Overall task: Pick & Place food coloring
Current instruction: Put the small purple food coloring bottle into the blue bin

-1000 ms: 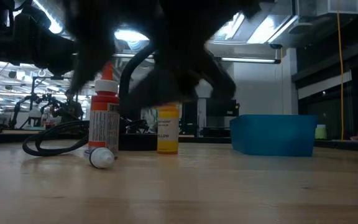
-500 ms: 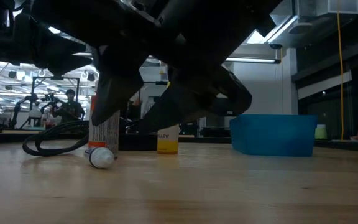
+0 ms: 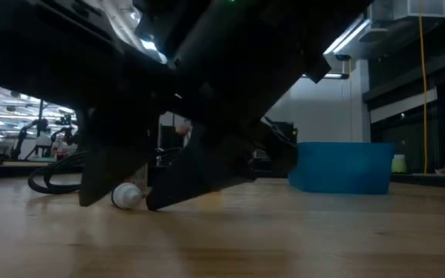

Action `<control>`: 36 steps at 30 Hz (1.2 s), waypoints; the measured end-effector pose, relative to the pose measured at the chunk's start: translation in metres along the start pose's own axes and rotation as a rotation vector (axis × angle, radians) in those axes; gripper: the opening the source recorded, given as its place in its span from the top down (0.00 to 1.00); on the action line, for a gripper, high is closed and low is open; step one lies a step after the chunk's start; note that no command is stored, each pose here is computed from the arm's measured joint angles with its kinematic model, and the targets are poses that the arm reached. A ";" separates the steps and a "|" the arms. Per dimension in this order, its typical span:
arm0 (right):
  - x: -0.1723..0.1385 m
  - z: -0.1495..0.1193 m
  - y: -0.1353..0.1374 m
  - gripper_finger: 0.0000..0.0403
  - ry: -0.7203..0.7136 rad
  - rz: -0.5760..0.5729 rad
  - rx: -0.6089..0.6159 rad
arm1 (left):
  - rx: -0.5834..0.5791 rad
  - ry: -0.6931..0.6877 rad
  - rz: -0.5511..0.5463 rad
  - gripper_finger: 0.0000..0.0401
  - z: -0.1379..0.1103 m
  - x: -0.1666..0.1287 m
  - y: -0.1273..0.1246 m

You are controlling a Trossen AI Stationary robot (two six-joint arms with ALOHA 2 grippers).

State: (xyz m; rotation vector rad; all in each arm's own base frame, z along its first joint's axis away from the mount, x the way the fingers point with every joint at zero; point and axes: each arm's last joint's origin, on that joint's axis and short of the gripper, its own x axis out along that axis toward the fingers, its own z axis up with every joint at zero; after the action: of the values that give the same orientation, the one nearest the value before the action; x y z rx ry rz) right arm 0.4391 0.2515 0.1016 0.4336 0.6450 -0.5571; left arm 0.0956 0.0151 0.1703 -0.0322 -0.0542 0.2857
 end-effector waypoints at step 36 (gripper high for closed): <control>0.007 0.006 -0.005 0.75 -0.004 -0.025 0.056 | 0.000 0.000 0.000 0.14 0.000 0.000 0.000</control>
State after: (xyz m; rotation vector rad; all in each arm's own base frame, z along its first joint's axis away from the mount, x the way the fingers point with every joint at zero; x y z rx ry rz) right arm 0.4434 0.2419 0.1006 0.4774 0.6330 -0.6003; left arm 0.0956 0.0151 0.1703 -0.0324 -0.0539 0.2858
